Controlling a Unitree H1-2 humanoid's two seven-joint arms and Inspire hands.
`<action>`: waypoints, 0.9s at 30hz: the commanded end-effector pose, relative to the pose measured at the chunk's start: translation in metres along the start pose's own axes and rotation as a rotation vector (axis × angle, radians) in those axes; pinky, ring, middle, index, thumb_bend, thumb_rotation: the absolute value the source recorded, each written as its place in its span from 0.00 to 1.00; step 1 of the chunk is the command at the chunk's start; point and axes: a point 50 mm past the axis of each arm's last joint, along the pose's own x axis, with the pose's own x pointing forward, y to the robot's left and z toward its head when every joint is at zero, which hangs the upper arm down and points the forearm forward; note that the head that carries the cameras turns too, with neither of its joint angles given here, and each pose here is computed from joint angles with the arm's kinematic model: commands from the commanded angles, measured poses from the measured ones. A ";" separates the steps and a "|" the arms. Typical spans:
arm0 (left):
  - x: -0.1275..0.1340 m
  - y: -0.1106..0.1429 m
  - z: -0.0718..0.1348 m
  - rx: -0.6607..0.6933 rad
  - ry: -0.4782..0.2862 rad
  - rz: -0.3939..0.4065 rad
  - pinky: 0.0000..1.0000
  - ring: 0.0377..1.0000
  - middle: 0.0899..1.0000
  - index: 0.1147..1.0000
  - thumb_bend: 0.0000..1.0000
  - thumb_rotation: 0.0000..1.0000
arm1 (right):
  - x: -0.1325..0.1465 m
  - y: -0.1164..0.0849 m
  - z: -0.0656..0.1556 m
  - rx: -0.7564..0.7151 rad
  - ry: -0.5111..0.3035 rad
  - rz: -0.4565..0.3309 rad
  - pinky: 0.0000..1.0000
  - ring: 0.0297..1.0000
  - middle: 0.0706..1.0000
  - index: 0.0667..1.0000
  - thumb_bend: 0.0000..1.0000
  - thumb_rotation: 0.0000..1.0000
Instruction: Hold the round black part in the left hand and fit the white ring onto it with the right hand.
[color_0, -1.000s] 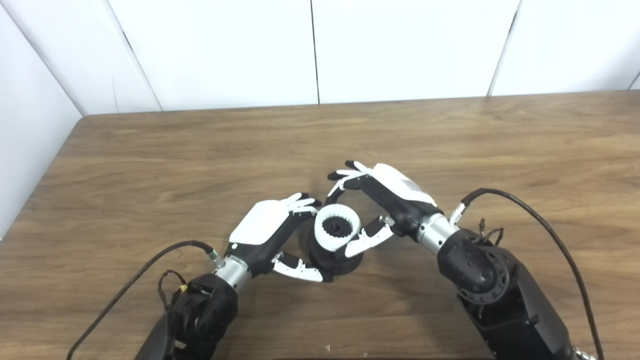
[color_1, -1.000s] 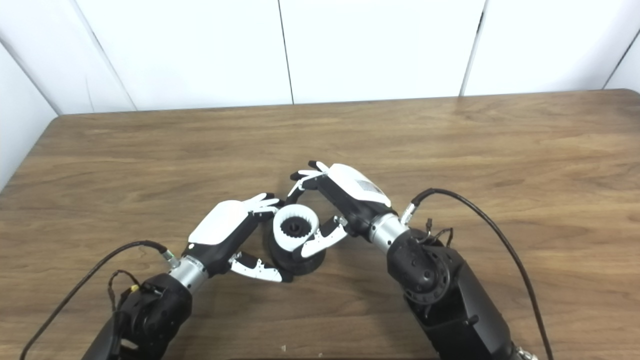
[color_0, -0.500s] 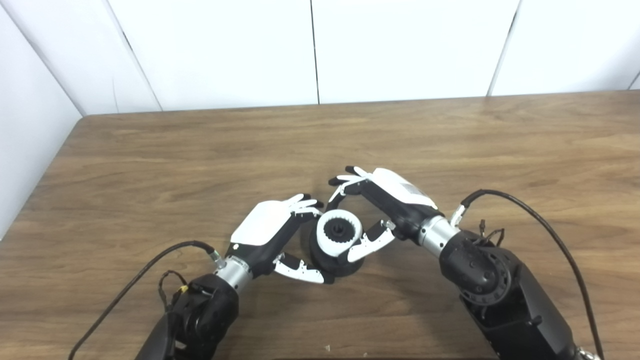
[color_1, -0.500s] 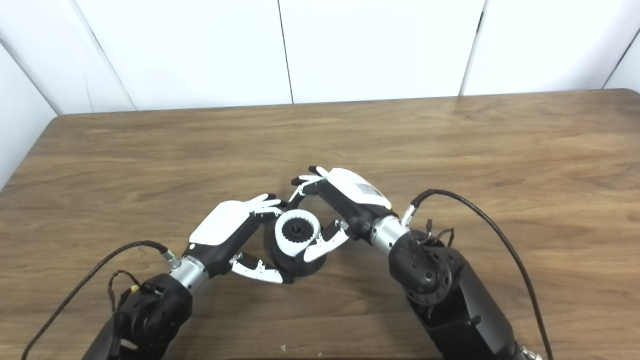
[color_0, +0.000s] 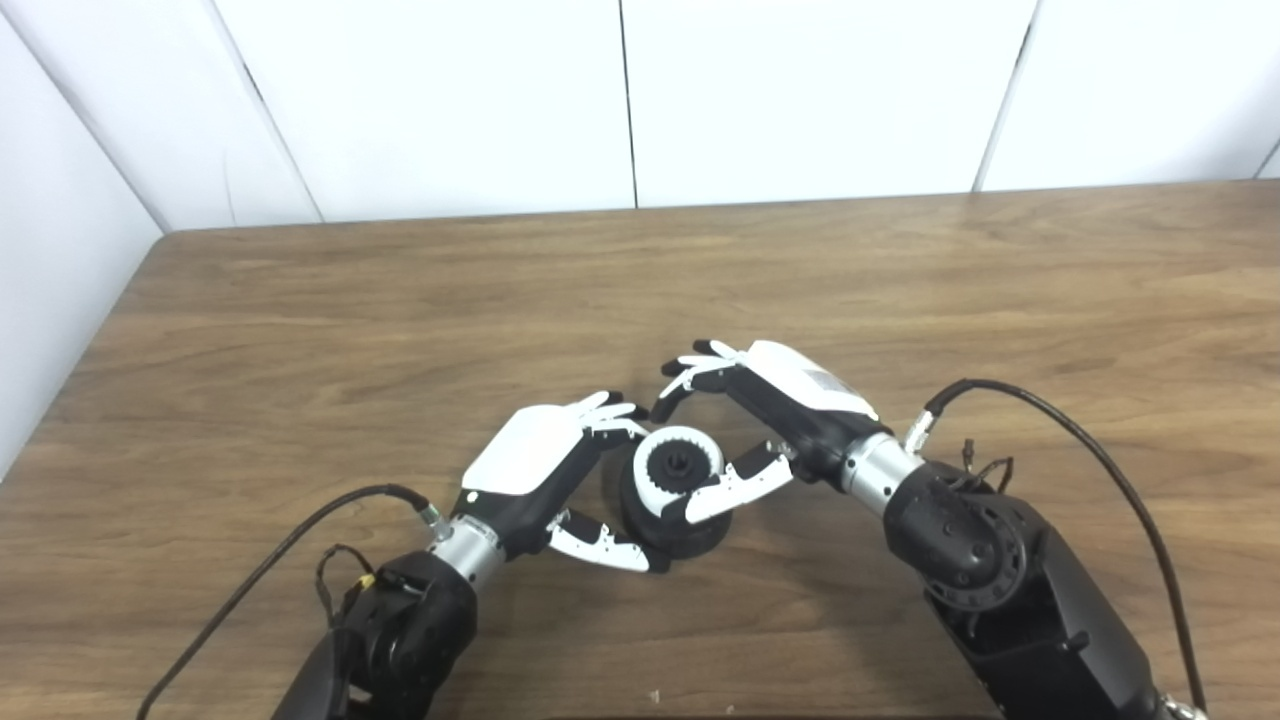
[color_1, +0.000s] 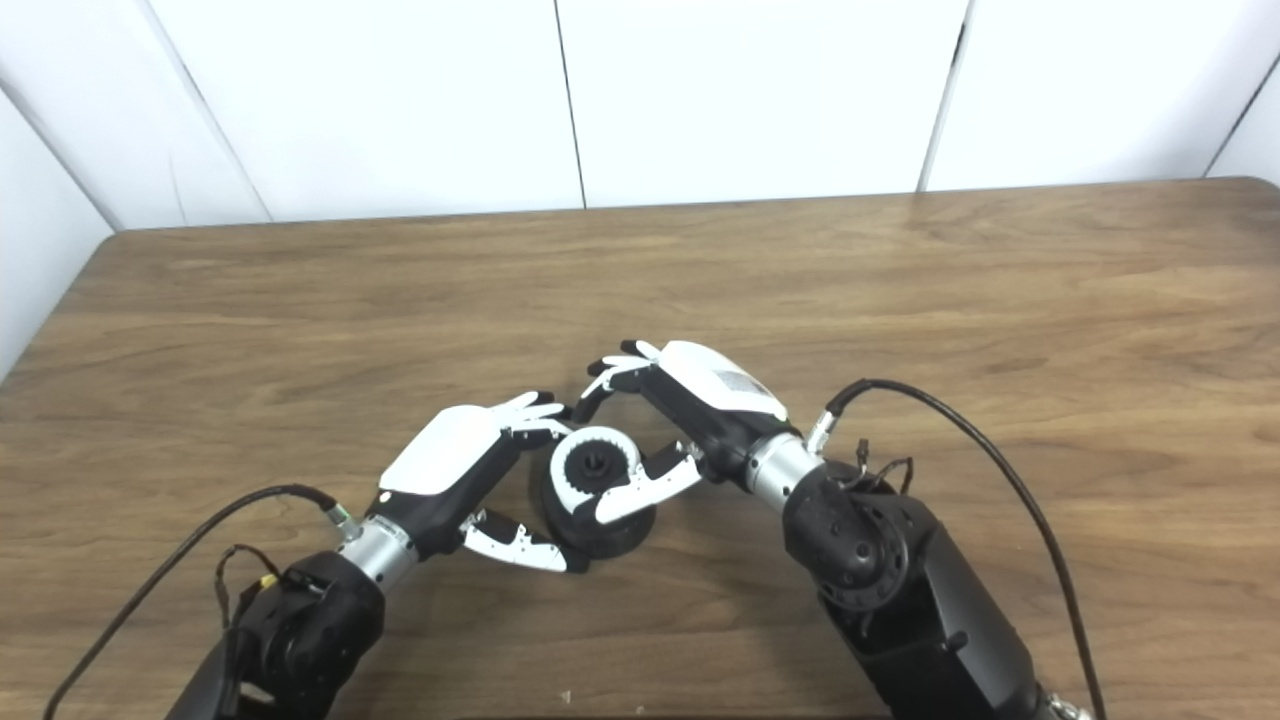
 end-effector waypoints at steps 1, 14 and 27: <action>0.001 0.003 0.001 -0.004 -0.012 0.004 0.89 0.96 0.88 0.57 0.71 0.44 | 0.003 -0.015 0.014 -0.037 -0.064 -0.048 0.98 0.99 0.90 0.70 0.98 0.41; 0.002 0.002 0.001 -0.016 0.002 0.001 0.90 0.96 0.88 0.57 0.71 0.41 | 0.002 -0.026 0.014 -0.069 -0.052 -0.042 1.00 1.00 1.00 0.99 1.00 0.57; 0.001 0.003 -0.004 -0.020 0.008 -0.005 0.86 0.96 0.88 0.60 0.77 0.46 | -0.011 -0.037 -0.004 0.061 -0.020 -0.064 1.00 1.00 1.00 1.00 1.00 0.57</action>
